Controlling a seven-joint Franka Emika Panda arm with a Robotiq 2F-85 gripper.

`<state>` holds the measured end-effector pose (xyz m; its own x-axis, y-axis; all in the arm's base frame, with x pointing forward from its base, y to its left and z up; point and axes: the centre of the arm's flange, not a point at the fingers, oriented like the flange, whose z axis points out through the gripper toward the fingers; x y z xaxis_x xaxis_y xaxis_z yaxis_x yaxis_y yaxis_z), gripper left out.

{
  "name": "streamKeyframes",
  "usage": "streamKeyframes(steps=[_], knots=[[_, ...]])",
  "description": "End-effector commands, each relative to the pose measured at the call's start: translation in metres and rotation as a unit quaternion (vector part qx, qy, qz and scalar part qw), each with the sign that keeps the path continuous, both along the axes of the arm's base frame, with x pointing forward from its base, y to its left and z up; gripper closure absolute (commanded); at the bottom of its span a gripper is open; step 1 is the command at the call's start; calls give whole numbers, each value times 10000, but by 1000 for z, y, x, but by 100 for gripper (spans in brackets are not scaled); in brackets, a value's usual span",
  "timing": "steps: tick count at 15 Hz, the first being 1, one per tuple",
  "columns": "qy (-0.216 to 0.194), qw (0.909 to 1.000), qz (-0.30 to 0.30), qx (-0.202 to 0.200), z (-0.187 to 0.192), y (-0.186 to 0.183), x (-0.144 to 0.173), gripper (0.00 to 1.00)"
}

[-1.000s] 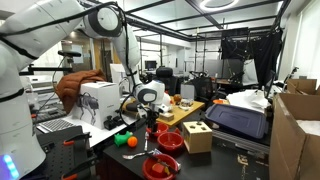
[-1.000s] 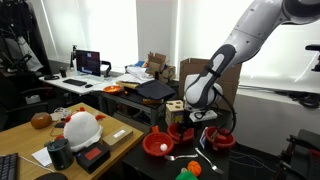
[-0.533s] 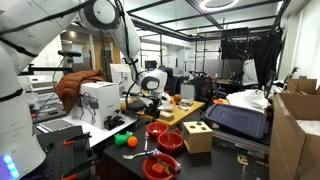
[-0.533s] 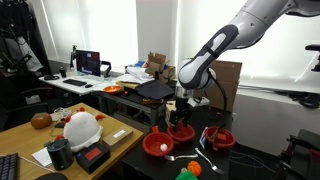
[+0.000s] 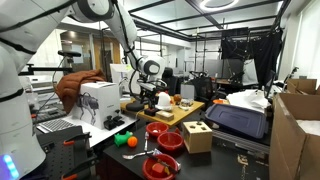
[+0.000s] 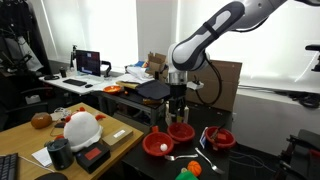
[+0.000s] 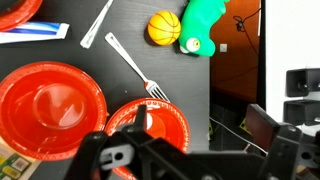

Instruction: Remove the fork from the orange plate and put it on the table

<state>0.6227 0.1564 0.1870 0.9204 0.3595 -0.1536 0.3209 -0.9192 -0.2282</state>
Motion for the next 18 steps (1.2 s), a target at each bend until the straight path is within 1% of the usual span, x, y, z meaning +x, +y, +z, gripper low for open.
streamKeyframes(steps=[1, 4, 7, 12, 18], knots=[[-258, 9984, 228, -450, 66, 14, -6, 0], [-633, 9955, 210, -677, 108, 22, -11, 0], [-894, 9935, -13, -709, 140, 20, -16, 0], [-1111, 9902, -376, -765, 173, 6, -25, 0], [-1389, 9859, -636, -684, 215, -4, -52, 0]])
